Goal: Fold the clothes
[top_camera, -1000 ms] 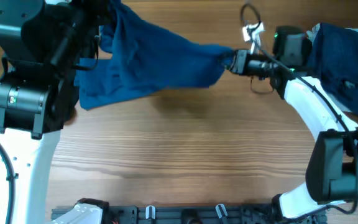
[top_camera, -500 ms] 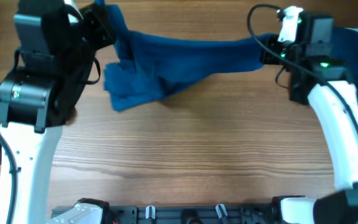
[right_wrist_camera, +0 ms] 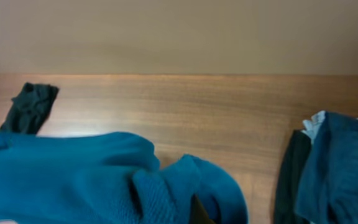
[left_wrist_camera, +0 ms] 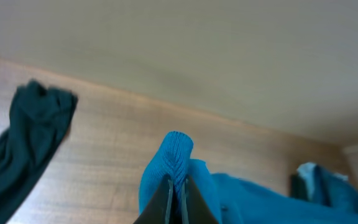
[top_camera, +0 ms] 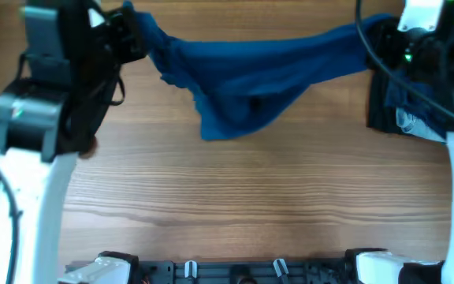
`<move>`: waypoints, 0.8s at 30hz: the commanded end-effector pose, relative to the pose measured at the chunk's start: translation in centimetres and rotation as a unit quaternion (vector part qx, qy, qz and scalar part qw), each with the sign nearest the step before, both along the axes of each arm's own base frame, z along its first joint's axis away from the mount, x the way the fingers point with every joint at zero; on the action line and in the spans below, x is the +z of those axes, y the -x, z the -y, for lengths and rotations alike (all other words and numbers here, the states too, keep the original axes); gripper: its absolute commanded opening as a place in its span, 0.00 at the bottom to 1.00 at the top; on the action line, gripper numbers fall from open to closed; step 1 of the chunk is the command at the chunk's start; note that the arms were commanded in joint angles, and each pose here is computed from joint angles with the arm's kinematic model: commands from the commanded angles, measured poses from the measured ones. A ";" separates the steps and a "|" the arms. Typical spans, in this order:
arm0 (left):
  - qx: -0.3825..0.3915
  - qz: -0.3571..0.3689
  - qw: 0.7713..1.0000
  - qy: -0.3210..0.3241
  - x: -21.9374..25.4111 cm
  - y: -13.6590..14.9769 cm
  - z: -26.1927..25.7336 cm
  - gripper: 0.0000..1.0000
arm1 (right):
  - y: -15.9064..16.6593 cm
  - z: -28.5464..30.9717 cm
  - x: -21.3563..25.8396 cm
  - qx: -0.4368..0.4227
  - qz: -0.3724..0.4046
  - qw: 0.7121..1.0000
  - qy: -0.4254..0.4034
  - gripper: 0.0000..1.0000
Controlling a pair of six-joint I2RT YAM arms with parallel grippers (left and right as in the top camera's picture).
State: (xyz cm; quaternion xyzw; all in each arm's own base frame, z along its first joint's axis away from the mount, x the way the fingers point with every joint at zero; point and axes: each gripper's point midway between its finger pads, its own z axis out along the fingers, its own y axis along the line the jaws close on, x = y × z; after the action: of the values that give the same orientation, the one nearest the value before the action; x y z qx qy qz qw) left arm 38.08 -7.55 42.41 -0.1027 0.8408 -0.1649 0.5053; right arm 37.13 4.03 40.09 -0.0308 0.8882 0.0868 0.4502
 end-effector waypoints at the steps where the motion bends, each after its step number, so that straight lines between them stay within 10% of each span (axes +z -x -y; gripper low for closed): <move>1: 0.002 0.096 0.995 0.003 7.2 6.0 -1.4 0.04 | 2.4 0.6 3.8 -0.005 0.043 0.999 0.010 0.04; 12: 0.014 0.139 0.990 0.011 9.9 12.7 -3.1 0.04 | 4.0 0.6 3.4 -0.017 0.024 1.000 -0.010 0.04; 24: 0.014 -0.172 0.983 -0.063 -9.7 -2.6 -0.4 0.04 | -0.3 -0.2 -2.8 -0.003 -0.076 0.997 -0.019 0.04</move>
State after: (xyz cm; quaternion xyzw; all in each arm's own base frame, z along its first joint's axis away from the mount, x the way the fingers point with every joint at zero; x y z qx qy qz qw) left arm 37.84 -7.21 36.67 -0.1107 0.9029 -0.1171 0.3984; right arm 35.41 4.36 39.31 -0.0254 0.9063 0.1006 0.4098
